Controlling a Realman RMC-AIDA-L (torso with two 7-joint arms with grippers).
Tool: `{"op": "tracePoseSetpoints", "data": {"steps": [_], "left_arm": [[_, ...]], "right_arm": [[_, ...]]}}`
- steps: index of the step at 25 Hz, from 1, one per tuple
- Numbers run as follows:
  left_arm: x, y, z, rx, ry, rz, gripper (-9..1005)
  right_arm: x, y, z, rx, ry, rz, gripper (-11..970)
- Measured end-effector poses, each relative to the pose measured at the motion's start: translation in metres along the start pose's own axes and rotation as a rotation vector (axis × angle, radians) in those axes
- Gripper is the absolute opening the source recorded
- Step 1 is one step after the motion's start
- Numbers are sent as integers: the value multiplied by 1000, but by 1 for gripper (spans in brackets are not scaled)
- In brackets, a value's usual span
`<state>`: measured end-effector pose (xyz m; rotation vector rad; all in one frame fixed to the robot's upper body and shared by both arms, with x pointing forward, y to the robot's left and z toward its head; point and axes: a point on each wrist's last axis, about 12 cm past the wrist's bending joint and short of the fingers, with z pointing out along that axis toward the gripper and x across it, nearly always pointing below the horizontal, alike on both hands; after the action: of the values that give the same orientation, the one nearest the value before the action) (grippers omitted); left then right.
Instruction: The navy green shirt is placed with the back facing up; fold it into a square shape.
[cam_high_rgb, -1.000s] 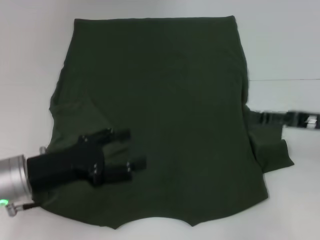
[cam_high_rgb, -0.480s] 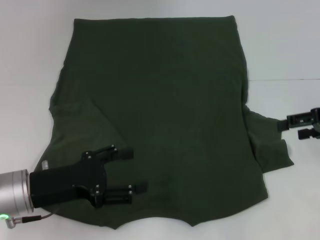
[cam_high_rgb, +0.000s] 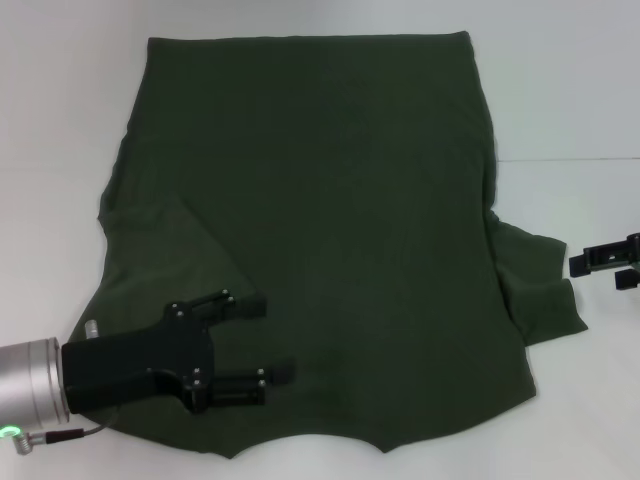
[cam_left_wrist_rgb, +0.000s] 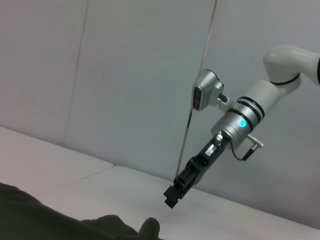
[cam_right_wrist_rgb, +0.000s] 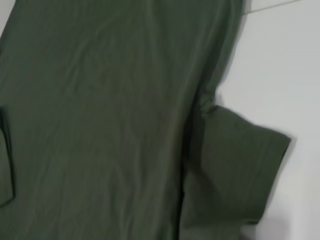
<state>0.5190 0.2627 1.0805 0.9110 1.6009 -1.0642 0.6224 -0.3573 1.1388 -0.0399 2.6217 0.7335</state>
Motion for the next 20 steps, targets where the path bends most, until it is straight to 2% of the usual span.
{"op": "tracePoseSetpoints", "data": {"steps": [5, 11, 20], "left_arm": [[1, 0, 1, -3, -1, 7, 920], [2, -1, 1, -4, -2, 5, 921], [3, -2, 1, -5, -4, 7, 921]], "right_arm": [[2, 2, 12, 1, -7, -8, 788], [2, 11, 29, -3, -11, -41, 783], [4, 16, 42, 13, -12, -59, 775]]}}
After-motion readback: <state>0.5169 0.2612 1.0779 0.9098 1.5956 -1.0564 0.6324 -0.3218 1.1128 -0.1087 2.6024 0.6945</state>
